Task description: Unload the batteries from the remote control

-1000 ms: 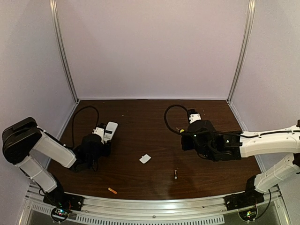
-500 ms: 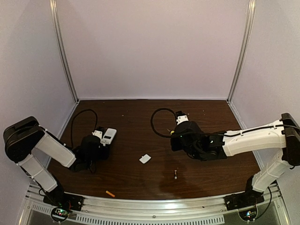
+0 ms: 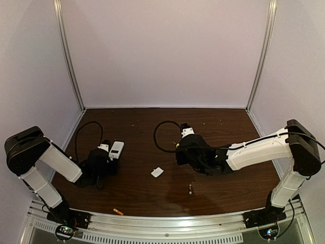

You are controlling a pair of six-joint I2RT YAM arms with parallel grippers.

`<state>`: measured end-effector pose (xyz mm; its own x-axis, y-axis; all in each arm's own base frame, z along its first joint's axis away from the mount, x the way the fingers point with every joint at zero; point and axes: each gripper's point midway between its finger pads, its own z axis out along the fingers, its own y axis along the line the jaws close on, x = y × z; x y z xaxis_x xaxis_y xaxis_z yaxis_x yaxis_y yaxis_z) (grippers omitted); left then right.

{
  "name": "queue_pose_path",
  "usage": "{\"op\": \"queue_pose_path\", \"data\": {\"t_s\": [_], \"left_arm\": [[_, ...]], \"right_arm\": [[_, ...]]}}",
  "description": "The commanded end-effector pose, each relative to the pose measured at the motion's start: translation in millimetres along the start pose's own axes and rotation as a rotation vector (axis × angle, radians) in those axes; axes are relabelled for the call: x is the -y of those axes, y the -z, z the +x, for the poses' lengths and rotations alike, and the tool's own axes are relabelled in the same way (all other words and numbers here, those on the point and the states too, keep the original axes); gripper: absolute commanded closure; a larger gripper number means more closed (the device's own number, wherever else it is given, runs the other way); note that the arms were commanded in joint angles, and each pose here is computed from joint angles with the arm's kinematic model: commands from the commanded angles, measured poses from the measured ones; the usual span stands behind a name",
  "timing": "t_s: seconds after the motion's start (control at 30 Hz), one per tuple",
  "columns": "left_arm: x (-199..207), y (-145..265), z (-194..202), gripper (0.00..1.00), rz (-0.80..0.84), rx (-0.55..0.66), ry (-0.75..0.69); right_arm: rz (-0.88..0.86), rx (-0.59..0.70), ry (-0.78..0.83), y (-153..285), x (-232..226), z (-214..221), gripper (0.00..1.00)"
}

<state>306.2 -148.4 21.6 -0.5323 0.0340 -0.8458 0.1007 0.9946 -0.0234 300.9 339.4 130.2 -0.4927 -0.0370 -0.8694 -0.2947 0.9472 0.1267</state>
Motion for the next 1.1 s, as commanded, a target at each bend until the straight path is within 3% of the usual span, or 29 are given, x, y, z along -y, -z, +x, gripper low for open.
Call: {"op": "queue_pose_path", "data": {"t_s": [0.0,0.27,0.47,0.93,1.07], "left_arm": [[-9.0,1.0,13.2,0.59,-0.019,-0.022,0.02],[-3.3,9.4,9.5,0.24,0.039,-0.007,0.036],[0.1,17.6,2.4,0.03,0.079,0.018,0.047],[9.9,26.2,-12.7,0.03,0.148,0.08,0.04],[11.1,27.0,-15.5,0.03,0.155,0.092,0.04]], "right_arm": [[-0.017,0.049,-0.021,-12.9,-11.6,-12.3,1.0],[-0.007,0.058,-0.018,-31.4,-16.5,-6.3,1.0],[0.001,0.061,-0.018,-41.9,-13.2,2.2,1.0],[-0.017,0.012,-0.025,-61.2,-7.9,38.9,1.0],[-0.019,-0.003,-0.028,-63.1,-5.1,48.1,0.95]]}}
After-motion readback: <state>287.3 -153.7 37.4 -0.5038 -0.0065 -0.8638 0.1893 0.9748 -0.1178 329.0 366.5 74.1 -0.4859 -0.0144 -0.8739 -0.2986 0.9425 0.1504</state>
